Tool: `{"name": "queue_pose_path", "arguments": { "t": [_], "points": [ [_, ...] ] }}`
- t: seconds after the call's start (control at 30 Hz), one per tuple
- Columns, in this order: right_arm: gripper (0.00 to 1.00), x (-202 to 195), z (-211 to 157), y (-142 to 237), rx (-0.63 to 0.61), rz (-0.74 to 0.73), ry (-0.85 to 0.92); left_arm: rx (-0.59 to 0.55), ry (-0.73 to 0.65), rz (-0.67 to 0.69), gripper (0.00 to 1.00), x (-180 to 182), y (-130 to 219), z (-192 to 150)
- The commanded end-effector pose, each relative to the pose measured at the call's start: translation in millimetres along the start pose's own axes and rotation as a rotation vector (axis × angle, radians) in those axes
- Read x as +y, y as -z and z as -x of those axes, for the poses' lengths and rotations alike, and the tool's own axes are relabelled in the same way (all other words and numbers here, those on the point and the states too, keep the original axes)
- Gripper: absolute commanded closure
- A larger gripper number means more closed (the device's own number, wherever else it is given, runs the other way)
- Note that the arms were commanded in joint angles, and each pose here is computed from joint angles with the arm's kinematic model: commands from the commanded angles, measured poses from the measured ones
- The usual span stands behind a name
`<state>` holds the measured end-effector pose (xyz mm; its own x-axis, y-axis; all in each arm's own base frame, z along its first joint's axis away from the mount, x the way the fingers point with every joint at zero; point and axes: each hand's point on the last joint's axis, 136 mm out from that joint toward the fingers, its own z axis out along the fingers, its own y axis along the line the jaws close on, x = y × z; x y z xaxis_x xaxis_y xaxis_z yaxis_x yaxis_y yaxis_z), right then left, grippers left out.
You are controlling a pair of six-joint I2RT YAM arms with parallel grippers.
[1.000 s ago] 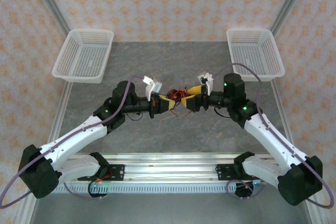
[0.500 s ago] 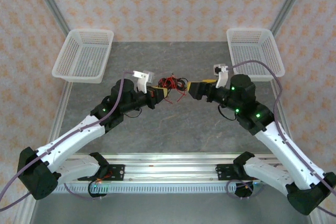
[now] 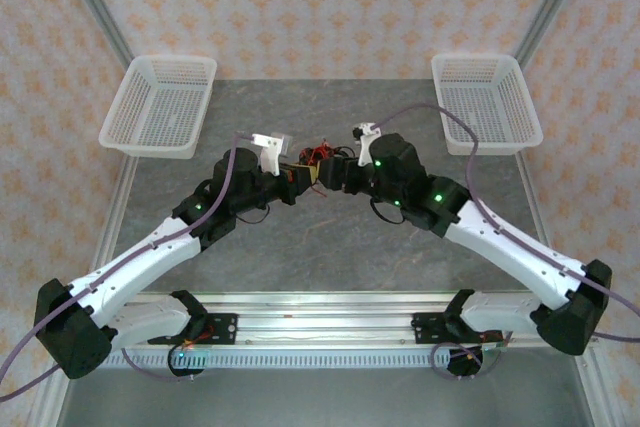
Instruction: Untangle the cables
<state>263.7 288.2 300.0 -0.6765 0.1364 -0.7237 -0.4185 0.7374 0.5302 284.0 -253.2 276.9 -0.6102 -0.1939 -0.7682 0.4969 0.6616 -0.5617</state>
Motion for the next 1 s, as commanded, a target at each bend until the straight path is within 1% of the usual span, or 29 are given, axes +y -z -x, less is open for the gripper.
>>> {"name": "queue_pose_path", "arguments": {
  "t": [0.0,0.17,0.3,0.43,0.7,0.87,0.97],
  "points": [
    [0.39,-2.1,16.8,-2.0,-0.055,-0.053,-0.018,-0.045,0.006,-0.018,1.00,-10.9,3.3,18.5],
    [0.40,-14.0,14.3,-12.4,-0.055,-0.114,-0.013,-0.049,0.007,-0.047,1.00,-17.5,6.3,20.5],
    [0.43,-17.8,12.7,-23.6,-0.044,-0.137,0.015,-0.051,0.003,-0.098,1.00,-28.1,10.2,22.3],
    [0.46,-13.7,11.9,-36.6,-0.022,-0.124,0.048,-0.053,-0.015,-0.183,1.00,-45.2,18.0,21.5],
    [0.54,-12.3,1.6,-55.0,0.033,-0.107,0.082,-0.091,-0.072,-0.343,1.00,-80.7,45.8,23.8],
    [0.56,-22.9,-0.7,-54.6,0.029,-0.132,0.078,-0.118,-0.109,-0.436,1.00,-100.3,64.8,25.9],
    [0.58,-30.2,3.5,-48.9,0.011,-0.133,0.066,-0.134,-0.118,-0.455,1.00,-104.2,72.4,27.0]
  ]
}}
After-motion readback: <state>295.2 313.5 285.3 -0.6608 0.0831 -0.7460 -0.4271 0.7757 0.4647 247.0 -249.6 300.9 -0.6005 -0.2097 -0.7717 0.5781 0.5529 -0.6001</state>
